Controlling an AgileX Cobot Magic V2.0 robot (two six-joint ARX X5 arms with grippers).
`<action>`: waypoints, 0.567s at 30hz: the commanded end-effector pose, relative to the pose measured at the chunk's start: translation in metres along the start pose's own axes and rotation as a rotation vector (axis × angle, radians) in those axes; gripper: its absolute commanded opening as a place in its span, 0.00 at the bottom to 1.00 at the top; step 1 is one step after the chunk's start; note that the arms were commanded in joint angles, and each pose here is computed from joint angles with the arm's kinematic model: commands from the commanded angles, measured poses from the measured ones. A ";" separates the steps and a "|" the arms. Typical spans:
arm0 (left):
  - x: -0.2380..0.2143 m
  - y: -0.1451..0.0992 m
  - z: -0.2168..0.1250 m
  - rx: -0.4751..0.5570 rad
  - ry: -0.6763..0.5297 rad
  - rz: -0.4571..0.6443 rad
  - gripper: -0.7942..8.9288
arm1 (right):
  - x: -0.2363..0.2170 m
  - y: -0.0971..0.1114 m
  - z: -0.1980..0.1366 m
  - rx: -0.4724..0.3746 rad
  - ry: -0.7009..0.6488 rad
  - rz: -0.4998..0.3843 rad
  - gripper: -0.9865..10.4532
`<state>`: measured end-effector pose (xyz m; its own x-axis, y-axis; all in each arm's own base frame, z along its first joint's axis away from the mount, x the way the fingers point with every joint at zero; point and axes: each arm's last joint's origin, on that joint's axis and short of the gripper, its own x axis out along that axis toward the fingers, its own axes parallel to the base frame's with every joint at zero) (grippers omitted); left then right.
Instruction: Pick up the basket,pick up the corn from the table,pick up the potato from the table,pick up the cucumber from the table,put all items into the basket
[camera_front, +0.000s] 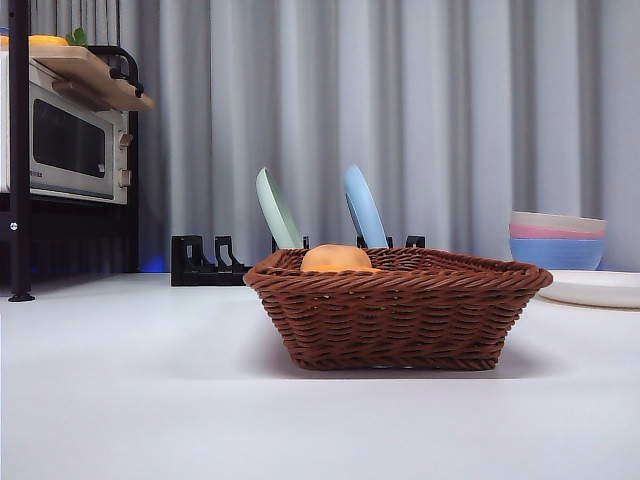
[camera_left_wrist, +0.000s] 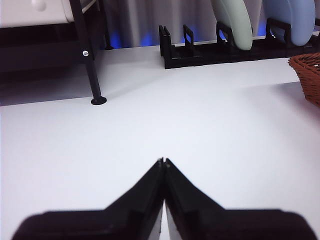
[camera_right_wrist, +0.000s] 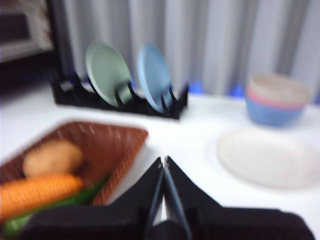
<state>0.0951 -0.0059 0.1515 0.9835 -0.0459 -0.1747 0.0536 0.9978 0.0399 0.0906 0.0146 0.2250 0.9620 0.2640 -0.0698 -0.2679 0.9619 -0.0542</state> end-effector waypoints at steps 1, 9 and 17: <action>0.002 0.000 -0.005 0.008 0.011 0.001 0.08 | 0.004 0.001 -0.031 0.023 0.040 -0.002 0.07; 0.002 0.000 -0.005 0.008 0.011 0.001 0.08 | 0.009 0.003 -0.073 0.075 0.100 0.000 0.07; 0.002 0.000 -0.005 0.008 0.009 0.001 0.08 | 0.009 0.003 -0.075 0.097 0.095 -0.001 0.07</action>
<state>0.0952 -0.0058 0.1514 0.9836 -0.0455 -0.1747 0.0532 0.9978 0.0399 0.0939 0.0149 0.1543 0.9527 0.2614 -0.1548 -0.2615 0.9650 0.0200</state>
